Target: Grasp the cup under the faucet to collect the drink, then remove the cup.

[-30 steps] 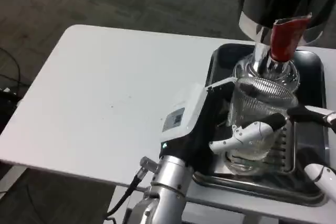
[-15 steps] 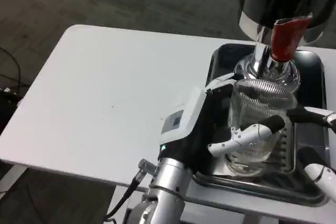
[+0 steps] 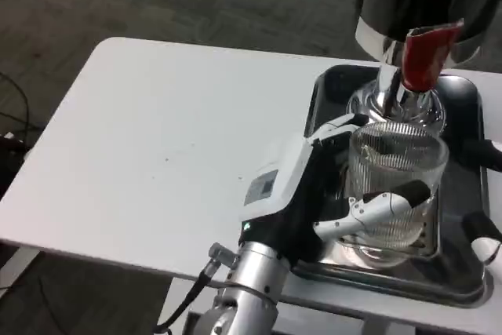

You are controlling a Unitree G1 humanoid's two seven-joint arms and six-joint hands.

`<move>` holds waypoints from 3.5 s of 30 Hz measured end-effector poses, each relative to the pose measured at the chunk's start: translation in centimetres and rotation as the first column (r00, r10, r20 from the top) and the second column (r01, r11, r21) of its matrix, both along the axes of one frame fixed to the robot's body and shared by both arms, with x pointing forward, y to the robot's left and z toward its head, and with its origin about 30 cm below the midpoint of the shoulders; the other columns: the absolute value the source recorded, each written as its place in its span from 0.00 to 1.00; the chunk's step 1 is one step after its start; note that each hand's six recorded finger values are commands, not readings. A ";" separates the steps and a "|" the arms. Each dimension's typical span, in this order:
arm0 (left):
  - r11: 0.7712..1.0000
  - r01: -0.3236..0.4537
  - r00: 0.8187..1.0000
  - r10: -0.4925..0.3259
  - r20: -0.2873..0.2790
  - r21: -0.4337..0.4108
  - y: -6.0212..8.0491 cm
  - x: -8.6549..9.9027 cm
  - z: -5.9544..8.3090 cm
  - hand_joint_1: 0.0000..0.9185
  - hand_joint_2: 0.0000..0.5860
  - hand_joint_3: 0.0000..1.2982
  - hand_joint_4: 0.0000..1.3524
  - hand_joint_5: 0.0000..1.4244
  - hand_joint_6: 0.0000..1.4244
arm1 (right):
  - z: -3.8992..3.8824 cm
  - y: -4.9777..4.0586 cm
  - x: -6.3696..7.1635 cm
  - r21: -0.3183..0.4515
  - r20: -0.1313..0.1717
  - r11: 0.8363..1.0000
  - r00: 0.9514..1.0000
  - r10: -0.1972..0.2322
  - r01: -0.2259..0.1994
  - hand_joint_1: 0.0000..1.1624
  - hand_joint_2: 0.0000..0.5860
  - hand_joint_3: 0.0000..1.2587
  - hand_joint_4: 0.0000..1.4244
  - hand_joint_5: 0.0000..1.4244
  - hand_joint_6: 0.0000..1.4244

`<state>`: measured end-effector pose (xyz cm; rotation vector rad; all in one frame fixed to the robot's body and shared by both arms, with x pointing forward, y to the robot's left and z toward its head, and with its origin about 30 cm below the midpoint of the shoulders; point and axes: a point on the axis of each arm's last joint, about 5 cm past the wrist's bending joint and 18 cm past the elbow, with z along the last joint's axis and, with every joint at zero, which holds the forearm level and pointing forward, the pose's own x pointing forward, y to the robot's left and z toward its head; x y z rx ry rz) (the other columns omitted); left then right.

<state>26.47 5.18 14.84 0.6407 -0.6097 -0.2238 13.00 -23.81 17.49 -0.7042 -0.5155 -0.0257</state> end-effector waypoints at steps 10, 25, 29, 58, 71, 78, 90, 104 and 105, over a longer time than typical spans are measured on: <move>1.000 0.003 1.000 -0.003 0.005 0.009 0.1 -0.2 -0.1 0.23 0.26 0.49 0.12 0.22 0.21 | -0.04 0.01 -0.1 -0.008 -0.004 1.000 1.000 -0.012 0.012 0.31 0.65 0.16 0.15 0.11 0.05; 0.998 -0.012 1.000 0.011 0.017 0.057 0.0 -0.2 -0.1 0.26 0.10 0.24 0.03 0.16 0.16 | -0.07 0.07 -0.2 -0.002 -0.007 1.000 1.000 -0.023 0.023 0.30 0.67 0.17 0.15 0.11 0.05; 0.997 -0.014 1.000 0.013 0.017 0.070 -0.1 -0.3 -0.1 0.26 0.08 0.21 0.02 0.15 0.15 | -0.09 0.08 -0.2 0.000 -0.007 1.000 1.000 -0.023 0.023 0.30 0.67 0.17 0.15 0.11 0.05; 0.995 -0.059 0.995 0.065 0.072 -0.077 2.1 -2.2 1.9 0.10 0.00 0.10 0.05 0.16 0.18 | -0.23 0.38 -0.2 0.020 -0.007 1.000 1.000 -0.022 0.022 0.30 0.67 0.17 0.15 0.11 0.05; 0.953 0.133 0.983 -0.091 0.161 -0.273 3.7 -3.9 7.2 0.03 0.00 0.14 0.12 0.18 0.21 | -0.20 0.53 0.0 0.029 -0.006 0.999 1.000 -0.022 0.022 0.30 0.68 0.17 0.15 0.11 0.05; 0.926 0.177 0.981 -0.139 0.133 -0.333 3.9 -3.5 8.7 0.03 0.01 0.14 0.14 0.18 0.21 | -0.21 0.70 0.1 0.031 -0.008 0.999 1.000 -0.015 0.016 0.30 0.68 0.17 0.15 0.11 0.05; 0.884 0.327 0.945 -0.304 0.121 -0.334 2.6 -2.9 9.9 0.03 0.01 0.16 0.17 0.19 0.21 | -0.20 0.88 0.2 0.035 -0.014 0.999 1.000 -0.009 0.010 0.30 0.68 0.17 0.15 0.11 0.05; 0.830 0.422 0.906 -0.402 0.134 -0.364 0.9 -3.1 11.2 0.04 0.02 0.20 0.20 0.22 0.23 | -0.20 0.88 0.2 0.036 -0.014 0.999 1.000 -0.009 0.010 0.30 0.68 0.17 0.15 0.12 0.05; 0.829 0.427 0.904 -0.407 0.133 -0.361 0.9 -3.1 11.2 0.04 0.02 0.20 0.20 0.22 0.23 | -0.20 0.88 0.2 0.036 -0.014 0.999 1.000 -0.009 0.010 0.30 0.68 0.17 0.15 0.12 0.05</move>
